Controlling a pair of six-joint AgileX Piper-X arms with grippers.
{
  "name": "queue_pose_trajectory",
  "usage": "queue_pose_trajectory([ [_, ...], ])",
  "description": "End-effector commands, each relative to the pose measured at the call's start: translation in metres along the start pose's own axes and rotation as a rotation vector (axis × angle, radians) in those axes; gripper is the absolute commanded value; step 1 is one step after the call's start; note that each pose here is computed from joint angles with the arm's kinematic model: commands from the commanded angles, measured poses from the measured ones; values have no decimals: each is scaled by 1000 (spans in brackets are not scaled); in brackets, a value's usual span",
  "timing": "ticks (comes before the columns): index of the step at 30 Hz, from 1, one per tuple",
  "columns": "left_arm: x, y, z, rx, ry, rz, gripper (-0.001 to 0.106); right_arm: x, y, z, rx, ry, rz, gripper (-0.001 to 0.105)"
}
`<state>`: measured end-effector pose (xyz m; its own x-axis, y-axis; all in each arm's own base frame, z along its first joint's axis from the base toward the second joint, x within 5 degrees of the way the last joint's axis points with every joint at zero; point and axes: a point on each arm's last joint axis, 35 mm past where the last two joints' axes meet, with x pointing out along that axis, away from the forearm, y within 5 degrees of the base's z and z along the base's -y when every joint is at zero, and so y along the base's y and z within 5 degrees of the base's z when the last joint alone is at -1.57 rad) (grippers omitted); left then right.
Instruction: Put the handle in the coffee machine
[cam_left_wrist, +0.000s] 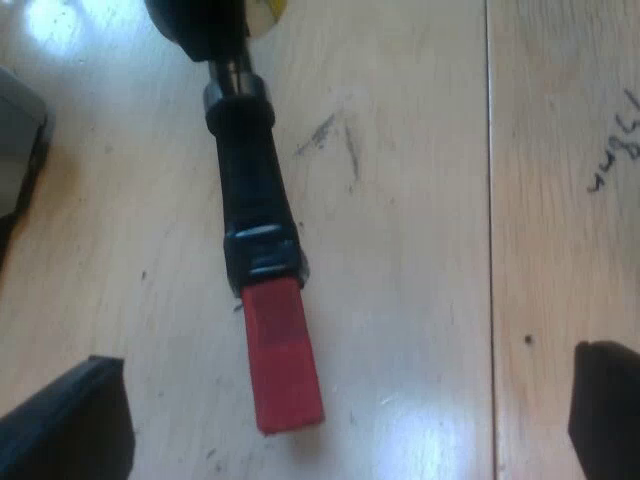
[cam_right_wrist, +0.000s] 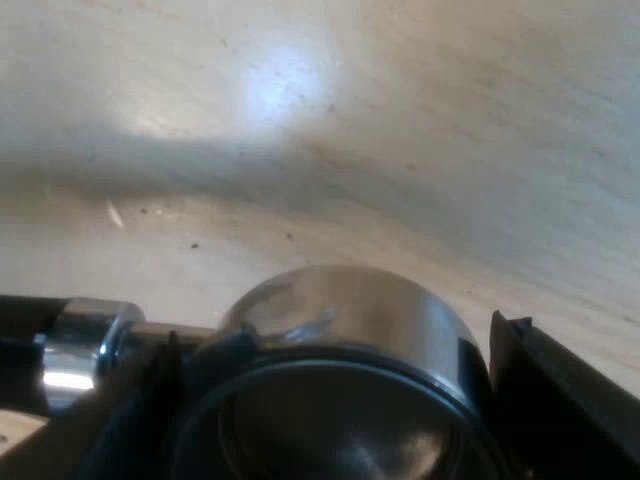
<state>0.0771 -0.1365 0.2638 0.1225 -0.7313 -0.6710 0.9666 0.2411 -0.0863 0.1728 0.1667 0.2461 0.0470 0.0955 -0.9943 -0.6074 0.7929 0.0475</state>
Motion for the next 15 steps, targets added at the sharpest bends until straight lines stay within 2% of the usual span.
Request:
queue_pose_trajectory([
  [1, 10, 2, 4, -38, 8, -37, 89, -7, 1, 1, 22, -20, 34, 0],
  [15, 48, 15, 7, -51, 45, -46, 89, -7, 1, 1, 35, -20, 34, 0],
])
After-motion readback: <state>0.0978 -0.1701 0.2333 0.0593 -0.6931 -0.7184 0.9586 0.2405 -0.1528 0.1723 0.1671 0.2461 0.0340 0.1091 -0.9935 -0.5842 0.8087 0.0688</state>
